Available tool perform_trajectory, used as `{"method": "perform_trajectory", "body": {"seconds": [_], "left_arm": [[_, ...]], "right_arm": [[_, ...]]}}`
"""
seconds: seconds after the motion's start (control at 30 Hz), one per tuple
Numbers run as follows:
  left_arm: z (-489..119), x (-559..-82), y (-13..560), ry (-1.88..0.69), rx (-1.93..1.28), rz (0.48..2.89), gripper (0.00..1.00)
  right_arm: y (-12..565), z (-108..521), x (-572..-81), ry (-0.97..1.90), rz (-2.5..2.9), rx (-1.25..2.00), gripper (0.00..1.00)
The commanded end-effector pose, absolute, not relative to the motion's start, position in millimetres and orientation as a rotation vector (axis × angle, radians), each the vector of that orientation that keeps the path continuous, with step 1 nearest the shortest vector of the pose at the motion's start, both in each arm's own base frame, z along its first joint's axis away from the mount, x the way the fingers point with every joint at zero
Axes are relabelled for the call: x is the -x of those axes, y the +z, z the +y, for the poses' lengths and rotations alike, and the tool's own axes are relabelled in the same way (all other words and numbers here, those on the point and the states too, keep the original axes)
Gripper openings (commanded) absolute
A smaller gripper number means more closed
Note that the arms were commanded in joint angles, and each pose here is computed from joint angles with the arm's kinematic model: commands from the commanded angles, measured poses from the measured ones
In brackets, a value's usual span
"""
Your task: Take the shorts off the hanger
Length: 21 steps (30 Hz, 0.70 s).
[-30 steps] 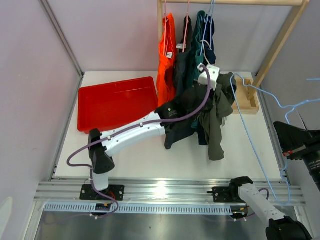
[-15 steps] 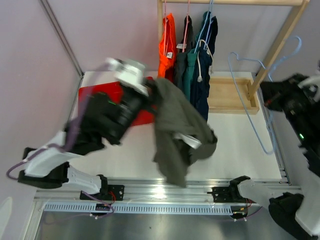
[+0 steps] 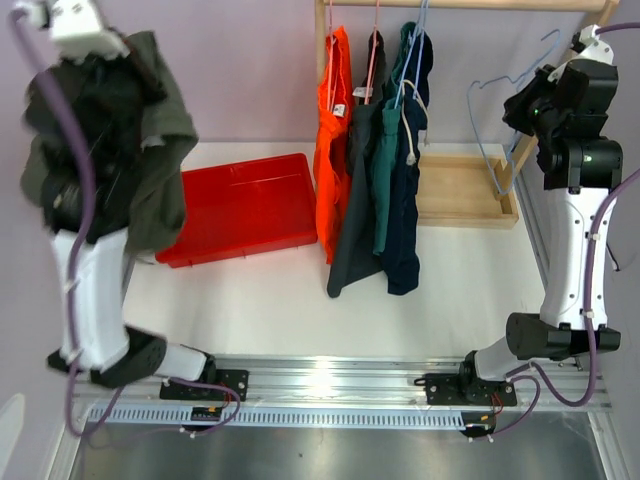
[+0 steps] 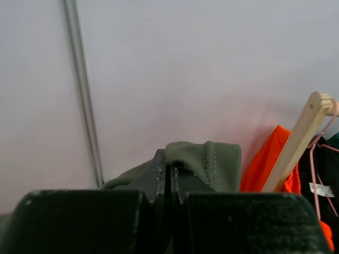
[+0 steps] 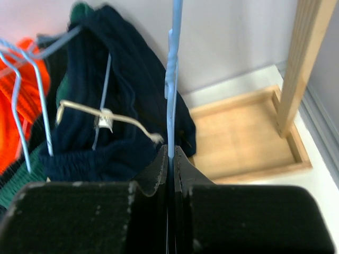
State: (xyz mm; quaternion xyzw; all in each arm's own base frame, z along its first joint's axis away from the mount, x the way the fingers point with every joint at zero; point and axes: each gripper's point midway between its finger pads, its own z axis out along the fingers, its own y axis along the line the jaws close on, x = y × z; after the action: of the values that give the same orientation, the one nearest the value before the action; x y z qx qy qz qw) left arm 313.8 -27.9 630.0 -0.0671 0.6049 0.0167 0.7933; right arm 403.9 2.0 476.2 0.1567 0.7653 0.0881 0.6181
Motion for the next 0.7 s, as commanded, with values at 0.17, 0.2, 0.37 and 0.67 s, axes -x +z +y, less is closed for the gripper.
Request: {"method": "perform_trajectory", "body": {"seconds": [0.17,0.2,0.37,0.67], "left_arm": [[-68.6,-481.4,514.3,-0.149,0.035,1.581,0.00],[-68.9,-487.8,509.1,-0.150,0.045,1.586,0.00],[-67.6,-503.1,451.6,-0.152,0.111,1.652,0.00],[-75.2,-444.3,441.9,-0.165,0.124,1.586,0.00]], "right_arm": [[503.4,3.1,-438.1,0.291,1.631,-0.308,0.00],[498.5,0.1,-441.2,0.287,1.639,-0.314,0.00],[483.5,-6.1,-446.6,0.287,1.652,-0.328,0.00],[478.8,-9.3,-446.2,0.292,1.654,-0.338,0.00]]}}
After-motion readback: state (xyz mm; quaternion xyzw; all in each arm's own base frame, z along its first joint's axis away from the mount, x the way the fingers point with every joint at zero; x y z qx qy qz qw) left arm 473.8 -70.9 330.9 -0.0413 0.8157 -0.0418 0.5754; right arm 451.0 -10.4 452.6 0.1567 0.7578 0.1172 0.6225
